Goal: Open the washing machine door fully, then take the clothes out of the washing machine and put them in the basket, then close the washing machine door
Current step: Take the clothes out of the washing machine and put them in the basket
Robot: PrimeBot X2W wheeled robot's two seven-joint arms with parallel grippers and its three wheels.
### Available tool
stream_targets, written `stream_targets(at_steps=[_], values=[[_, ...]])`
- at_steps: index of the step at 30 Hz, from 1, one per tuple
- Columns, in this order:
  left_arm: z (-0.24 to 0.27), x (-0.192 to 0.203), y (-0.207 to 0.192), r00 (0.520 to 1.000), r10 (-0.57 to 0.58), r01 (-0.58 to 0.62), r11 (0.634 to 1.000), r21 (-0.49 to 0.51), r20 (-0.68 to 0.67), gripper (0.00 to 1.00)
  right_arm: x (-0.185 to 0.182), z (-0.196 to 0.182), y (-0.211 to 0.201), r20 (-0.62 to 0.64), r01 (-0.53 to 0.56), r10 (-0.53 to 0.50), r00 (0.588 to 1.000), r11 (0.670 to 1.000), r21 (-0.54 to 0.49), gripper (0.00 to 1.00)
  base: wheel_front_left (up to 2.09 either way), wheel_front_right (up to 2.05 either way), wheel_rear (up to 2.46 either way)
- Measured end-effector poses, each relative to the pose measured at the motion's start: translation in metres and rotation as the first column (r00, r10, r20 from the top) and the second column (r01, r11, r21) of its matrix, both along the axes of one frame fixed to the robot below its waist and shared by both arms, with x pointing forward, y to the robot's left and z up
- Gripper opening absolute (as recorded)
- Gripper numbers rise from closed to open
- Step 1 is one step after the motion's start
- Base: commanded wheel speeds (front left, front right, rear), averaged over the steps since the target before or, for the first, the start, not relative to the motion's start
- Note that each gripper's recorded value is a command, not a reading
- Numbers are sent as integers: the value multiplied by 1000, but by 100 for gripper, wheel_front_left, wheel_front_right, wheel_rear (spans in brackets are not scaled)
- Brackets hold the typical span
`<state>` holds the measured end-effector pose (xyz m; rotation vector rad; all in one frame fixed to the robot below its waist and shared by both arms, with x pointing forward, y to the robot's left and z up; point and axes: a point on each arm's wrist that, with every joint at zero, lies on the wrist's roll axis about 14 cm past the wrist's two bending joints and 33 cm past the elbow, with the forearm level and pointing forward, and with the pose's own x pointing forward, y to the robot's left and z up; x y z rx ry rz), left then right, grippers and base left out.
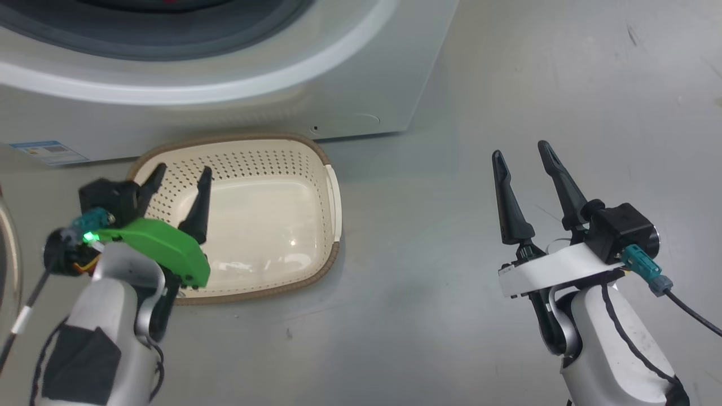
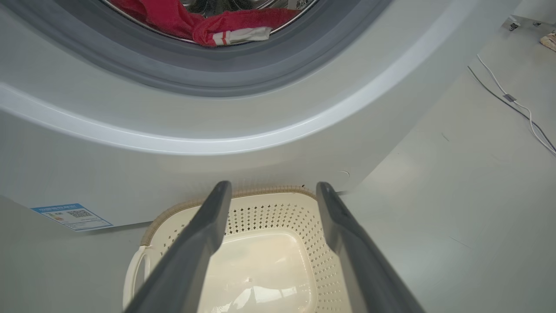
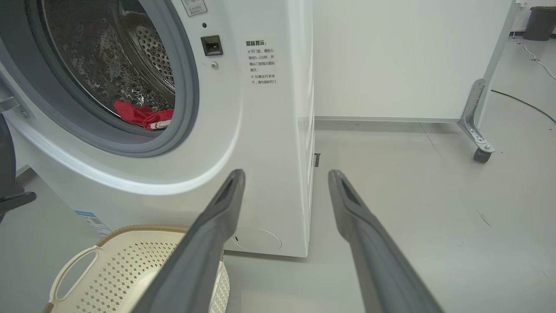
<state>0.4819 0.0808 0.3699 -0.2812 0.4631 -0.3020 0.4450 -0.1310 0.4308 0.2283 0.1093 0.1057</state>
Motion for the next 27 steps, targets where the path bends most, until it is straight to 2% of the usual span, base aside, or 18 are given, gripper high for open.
stream_targets(at_steps=[15, 27], values=[[2, 125, -9, 994, -51, 50, 999, 18, 96, 100, 36, -21, -9, -20, 31, -30, 999, 998, 53, 100, 0, 0, 0], [-11, 179, -33, 992, -100, 99, 995, 26, 71, 100, 26, -39, -28, -94, 96, -91, 991, 994, 53, 100, 0, 0, 0]])
